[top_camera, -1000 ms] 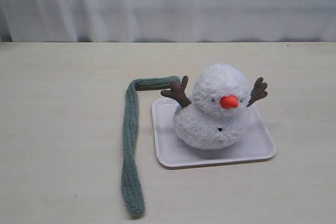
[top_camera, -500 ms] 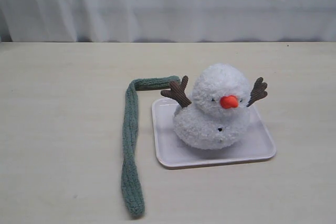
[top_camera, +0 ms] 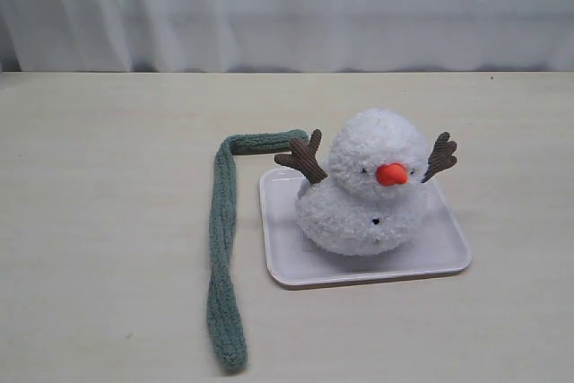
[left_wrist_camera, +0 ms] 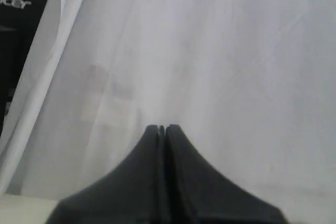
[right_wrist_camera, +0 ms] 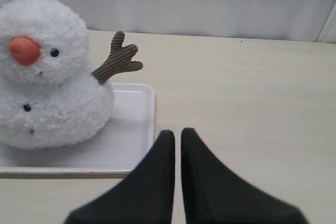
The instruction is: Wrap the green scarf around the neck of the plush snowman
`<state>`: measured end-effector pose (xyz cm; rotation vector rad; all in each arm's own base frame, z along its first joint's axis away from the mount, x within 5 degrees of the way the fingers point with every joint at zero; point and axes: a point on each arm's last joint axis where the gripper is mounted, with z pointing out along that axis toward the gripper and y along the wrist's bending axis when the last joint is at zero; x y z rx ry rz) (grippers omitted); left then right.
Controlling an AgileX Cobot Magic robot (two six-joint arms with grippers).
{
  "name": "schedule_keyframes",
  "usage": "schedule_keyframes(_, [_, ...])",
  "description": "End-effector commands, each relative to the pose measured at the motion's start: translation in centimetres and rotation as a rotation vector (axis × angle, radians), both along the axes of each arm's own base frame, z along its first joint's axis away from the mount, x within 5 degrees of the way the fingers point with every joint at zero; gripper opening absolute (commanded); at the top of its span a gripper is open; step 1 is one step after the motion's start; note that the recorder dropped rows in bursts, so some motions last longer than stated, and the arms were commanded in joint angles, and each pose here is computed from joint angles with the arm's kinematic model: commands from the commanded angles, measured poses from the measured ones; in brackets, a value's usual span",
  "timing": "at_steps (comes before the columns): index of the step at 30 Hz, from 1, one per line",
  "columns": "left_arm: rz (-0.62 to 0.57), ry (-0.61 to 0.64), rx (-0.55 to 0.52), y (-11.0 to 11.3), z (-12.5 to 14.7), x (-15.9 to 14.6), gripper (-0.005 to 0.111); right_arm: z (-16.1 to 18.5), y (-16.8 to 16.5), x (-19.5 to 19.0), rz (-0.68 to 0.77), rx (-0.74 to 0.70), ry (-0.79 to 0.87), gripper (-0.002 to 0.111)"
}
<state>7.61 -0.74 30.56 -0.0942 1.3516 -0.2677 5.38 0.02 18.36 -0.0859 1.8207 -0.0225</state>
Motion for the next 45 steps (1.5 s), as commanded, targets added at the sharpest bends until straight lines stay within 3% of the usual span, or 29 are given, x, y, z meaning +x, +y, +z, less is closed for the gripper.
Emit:
schedule_keyframes(1, [-0.025,0.147,0.141,-0.6,0.2,3.7,0.017,-0.1,0.0,0.0,-0.001,-0.007,0.001,0.004])
schedule_keyframes(3, [-0.044,0.196,0.197,-0.9,0.0,5.2,0.032,-0.1,0.0,0.0,-0.001,-0.007,0.001,0.004])
schedule_keyframes(7, [-0.068,0.339,0.202,-1.3,-1.3,8.8,0.079,-0.1,0.0,0.0,-0.001,-0.007,0.001,0.004])
schedule_keyframes(10, [-0.107,0.403,0.158,-1.8,-2.5,11.0,0.096,-0.1,0.0,0.0,-0.001,-0.007,0.001,0.004])
schedule_keyframes(14, [-0.128,0.480,0.129,-2.1,-3.8,13.4,0.095,-0.1,0.0,0.0,-0.001,-0.007,0.001,0.004])
schedule_keyframes(16, [-0.112,0.591,0.158,-2.4,-4.9,15.5,0.095,-0.1,0.0,0.0,-0.001,-0.007,0.001,0.004])
schedule_keyframes(19, [-0.055,0.767,0.289,-2.7,-5.9,18.2,0.095,-0.1,0.0,0.0,-0.001,-0.007,0.001,0.004])
schedule_keyframes(24, [0.016,1.027,0.408,-4.5,-8.4,22.0,0.095,-0.1,0.0,0.0,-0.001,-0.007,0.001,0.004])
schedule_keyframes(27, [-0.108,1.071,0.452,-7.1,-11.2,23.0,0.095,-0.1,0.0,0.0,-0.001,-0.007,0.001,0.004])
schedule_keyframes(30, [-0.207,1.075,0.414,-9.3,-13.7,23.6,0.095,-0.1,0.0,0.0,-0.001,-0.007,0.001,0.004])
schedule_keyframes(35, [-0.331,0.944,0.377,-12.3,-14.6,24.1,0.095,-0.1,0.0,0.0,-0.001,-0.007,0.001,0.004])
schedule_keyframes(39, [-0.317,0.929,0.372,-12.0,-14.1,24.8,0.095,-0.1,0.0,0.0,-0.001,-0.007,0.001,0.004])
schedule_keyframes(45, [-0.063,1.170,0.435,-8.2,-11.1,27.5,0.087,-0.1,0.0,0.0,-0.001,-0.007,0.001,0.004])
